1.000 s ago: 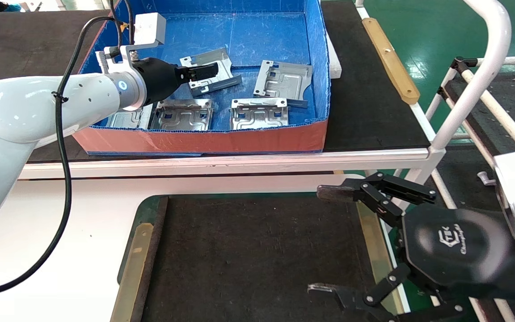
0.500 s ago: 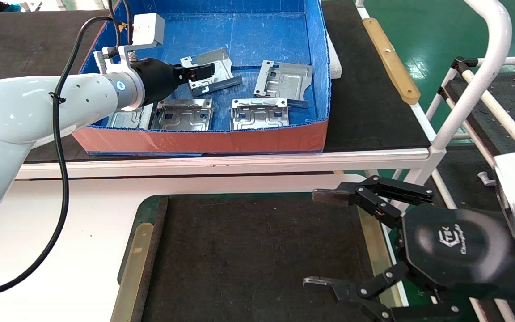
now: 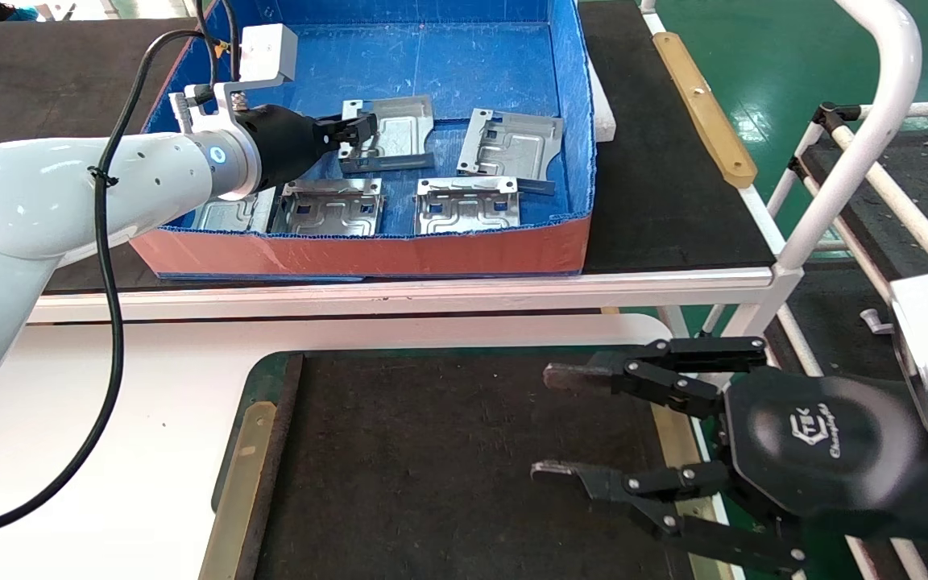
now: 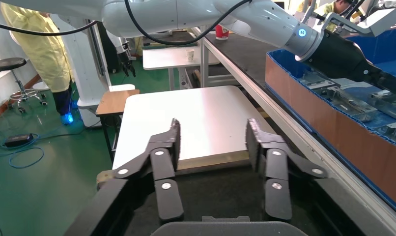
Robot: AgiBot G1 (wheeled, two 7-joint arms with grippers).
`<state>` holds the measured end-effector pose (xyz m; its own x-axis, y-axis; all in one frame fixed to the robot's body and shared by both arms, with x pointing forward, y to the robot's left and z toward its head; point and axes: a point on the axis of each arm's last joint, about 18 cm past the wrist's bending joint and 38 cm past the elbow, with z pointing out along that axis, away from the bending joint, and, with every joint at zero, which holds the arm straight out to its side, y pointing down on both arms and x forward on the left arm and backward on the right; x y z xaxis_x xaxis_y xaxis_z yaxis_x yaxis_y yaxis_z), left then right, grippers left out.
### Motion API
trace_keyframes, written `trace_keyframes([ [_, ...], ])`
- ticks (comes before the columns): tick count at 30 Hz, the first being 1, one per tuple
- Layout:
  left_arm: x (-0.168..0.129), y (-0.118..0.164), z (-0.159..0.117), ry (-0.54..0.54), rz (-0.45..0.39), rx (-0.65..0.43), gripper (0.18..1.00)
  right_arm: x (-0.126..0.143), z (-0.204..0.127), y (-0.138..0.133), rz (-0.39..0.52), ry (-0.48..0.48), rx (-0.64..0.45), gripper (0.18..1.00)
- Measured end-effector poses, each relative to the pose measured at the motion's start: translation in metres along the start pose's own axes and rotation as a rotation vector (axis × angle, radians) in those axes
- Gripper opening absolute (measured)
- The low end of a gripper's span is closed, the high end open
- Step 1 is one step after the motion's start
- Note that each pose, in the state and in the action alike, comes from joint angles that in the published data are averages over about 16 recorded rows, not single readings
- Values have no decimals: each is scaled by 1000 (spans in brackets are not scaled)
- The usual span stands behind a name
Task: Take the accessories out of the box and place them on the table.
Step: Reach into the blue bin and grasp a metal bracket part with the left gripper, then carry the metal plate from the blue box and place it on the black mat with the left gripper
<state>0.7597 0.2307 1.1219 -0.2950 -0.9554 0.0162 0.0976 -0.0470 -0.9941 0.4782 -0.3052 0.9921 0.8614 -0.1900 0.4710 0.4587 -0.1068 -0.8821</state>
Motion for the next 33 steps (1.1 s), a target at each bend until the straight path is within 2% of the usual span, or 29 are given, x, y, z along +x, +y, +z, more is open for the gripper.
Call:
trace_keyframes([
  [9,-1,0,0,-4,4,1,358,0,0,0,0,0,0,433],
  [14,-1,-3,1,-13,13,9,306,0,0,0,0,0,0,340],
  [21,3,-13,3,-17,38,33,284,0,0,0,0,0,0,251],
  [33,21,-45,-7,55,88,107,281,0,0,0,0,0,0,193],
])
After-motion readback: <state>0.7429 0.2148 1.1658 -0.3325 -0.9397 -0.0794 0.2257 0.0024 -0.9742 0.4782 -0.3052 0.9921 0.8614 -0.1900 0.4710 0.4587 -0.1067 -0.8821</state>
